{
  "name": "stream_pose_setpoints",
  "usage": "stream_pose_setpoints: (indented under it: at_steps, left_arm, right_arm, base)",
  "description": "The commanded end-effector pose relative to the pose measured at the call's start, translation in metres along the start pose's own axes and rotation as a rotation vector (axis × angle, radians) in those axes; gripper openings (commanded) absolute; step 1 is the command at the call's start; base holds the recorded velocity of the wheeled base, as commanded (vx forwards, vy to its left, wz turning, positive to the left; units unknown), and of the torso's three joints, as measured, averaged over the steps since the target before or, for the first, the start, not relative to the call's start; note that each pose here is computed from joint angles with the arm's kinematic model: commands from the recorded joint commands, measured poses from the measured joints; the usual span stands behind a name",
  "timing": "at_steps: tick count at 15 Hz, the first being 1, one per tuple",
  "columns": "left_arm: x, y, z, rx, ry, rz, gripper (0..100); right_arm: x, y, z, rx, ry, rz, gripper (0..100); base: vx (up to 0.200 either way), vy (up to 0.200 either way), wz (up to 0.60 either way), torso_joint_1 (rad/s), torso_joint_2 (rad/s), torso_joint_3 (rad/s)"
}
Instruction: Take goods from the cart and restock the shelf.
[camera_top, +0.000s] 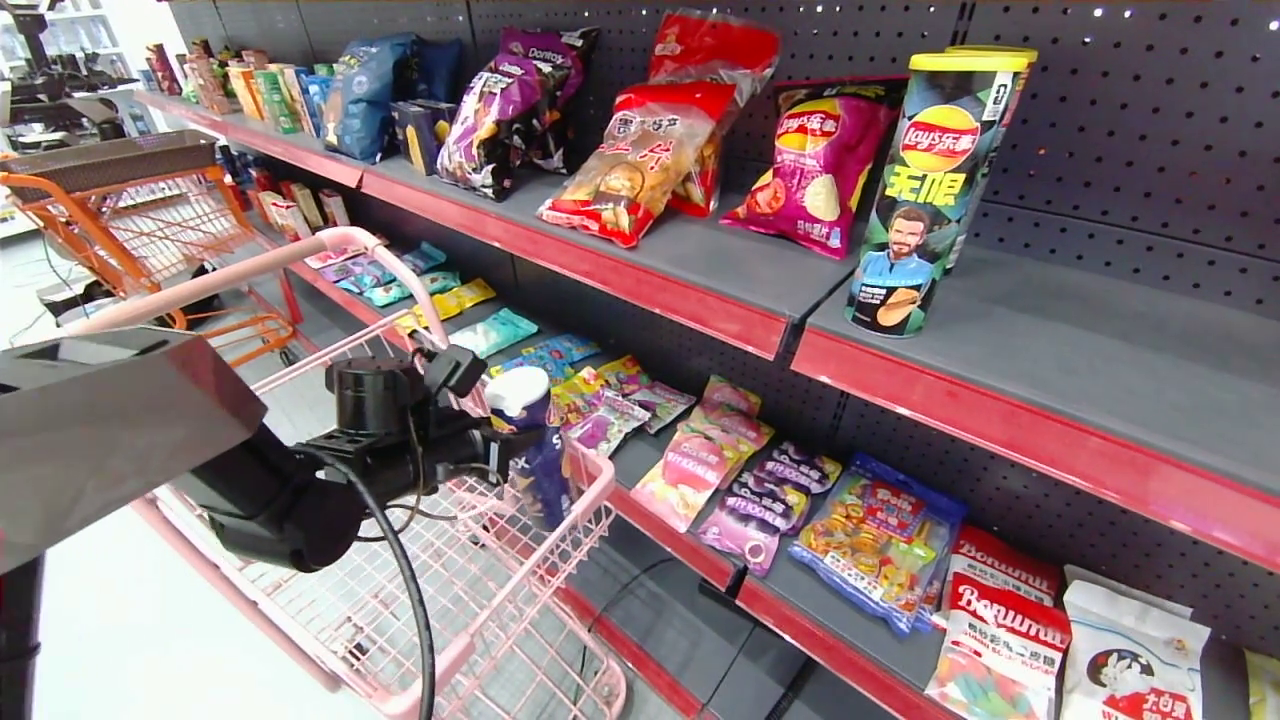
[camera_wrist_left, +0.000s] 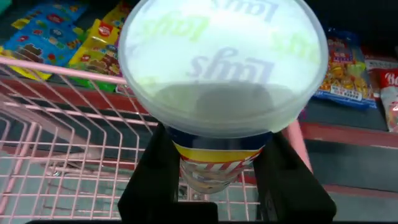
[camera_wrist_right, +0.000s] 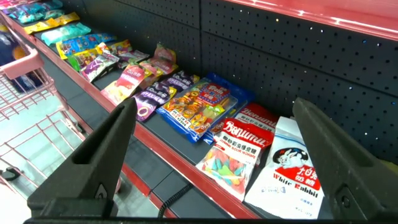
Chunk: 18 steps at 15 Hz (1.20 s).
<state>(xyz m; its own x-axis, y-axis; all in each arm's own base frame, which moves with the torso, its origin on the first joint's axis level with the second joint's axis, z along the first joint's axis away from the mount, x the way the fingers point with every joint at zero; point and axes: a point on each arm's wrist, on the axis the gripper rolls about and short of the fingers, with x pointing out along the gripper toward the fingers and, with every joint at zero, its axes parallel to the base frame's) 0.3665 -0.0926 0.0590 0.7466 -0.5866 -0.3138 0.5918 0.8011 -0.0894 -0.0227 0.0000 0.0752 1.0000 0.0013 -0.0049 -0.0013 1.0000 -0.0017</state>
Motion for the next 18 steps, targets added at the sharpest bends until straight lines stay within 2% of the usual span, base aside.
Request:
stream_pose_setpoints:
  at_steps: [1, 2, 3, 4, 6, 7, 8, 9, 10, 11, 12, 13, 14, 15, 18]
  left_arm:
    - [-0.044, -0.005, 0.048, -0.004, -0.084, 0.043, 0]
    - [-0.076, -0.003, 0.075, 0.004, -0.128, 0.084, 0]
    - [-0.102, -0.005, 0.093, 0.008, -0.153, 0.114, 0]
    - [-0.132, -0.013, 0.109, 0.01, -0.17, 0.135, 0]
    - [-0.194, -0.041, 0.13, 0.015, -0.192, 0.162, 0]
    - [-0.223, -0.058, 0.135, 0.026, -0.215, 0.166, 0]
    - [-0.241, -0.069, 0.136, 0.032, -0.226, 0.167, 0]
    - [-0.277, -0.092, 0.132, 0.033, -0.23, 0.167, 0]
    - [-0.311, -0.115, 0.119, 0.025, -0.215, 0.169, 0]
    - [-0.314, -0.117, 0.117, 0.023, -0.213, 0.169, 0]
    - [-0.351, -0.143, 0.086, 0.022, -0.212, 0.183, 0]
    - [-0.356, -0.147, 0.08, 0.027, -0.222, 0.189, 0]
    - [-0.37, -0.157, 0.058, 0.04, -0.26, 0.247, 0]
    - [-0.377, -0.161, 0.044, 0.041, -0.282, 0.312, 0]
    - [-0.384, -0.167, 0.025, 0.049, -0.313, 0.365, 0]
  right_arm:
    - [0.0, 0.0, 0.0, 0.0, 0.0, 0.0, 100]
    - [0.0, 0.0, 0.0, 0.0, 0.0, 0.0, 100]
    - [0.0, 0.0, 0.0, 0.003, 0.0, -0.001, 100]
    - [0.0, 0.0, 0.0, 0.003, 0.0, 0.0, 100]
    - [0.0, 0.0, 0.0, 0.006, 0.0, -0.001, 100]
    - [0.0, 0.0, 0.0, 0.006, 0.0, -0.001, 100]
    - [0.0, 0.0, 0.0, 0.006, 0.0, 0.0, 100]
    - [0.0, 0.0, 0.0, 0.006, 0.0, -0.001, 100]
    - [0.0, 0.0, 0.0, 0.006, 0.0, -0.001, 100]
    - [0.0, 0.0, 0.0, 0.008, 0.0, -0.001, 100]
    - [0.0, 0.0, 0.0, 0.005, 0.0, -0.001, 100]
    - [0.0, 0.0, 0.0, 0.005, 0.0, -0.001, 100]
    - [0.0, 0.0, 0.0, 0.005, 0.0, -0.001, 100]
    - [0.0, 0.0, 0.0, 0.005, 0.0, -0.001, 100]
    - [0.0, 0.0, 0.0, 0.005, 0.0, -0.001, 100]
  base:
    - [0.0, 0.0, 0.0, 0.0, 0.0, 0.0]
    - [0.0, 0.0, 0.0, 0.0, 0.0, 0.0]
    - [0.0, 0.0, 0.0, 0.0, 0.0, 0.0]
    - [0.0, 0.0, 0.0, 0.0, 0.0, 0.0]
    - [0.0, 0.0, 0.0, 0.0, 0.0, 0.0]
    - [0.0, 0.0, 0.0, 0.0, 0.0, 0.0]
    - [0.0, 0.0, 0.0, 0.0, 0.0, 0.0]
    - [0.0, 0.0, 0.0, 0.0, 0.0, 0.0]
    - [0.0, 0.0, 0.0, 0.0, 0.0, 0.0]
    - [0.0, 0.0, 0.0, 0.0, 0.0, 0.0]
    - [0.0, 0.0, 0.0, 0.0, 0.0, 0.0]
    - [0.0, 0.0, 0.0, 0.0, 0.0, 0.0]
    - [0.0, 0.0, 0.0, 0.0, 0.0, 0.0]
    - [0.0, 0.0, 0.0, 0.041, -0.12, -0.08]
    - [0.0, 0.0, 0.0, 0.129, -0.4, -0.253]
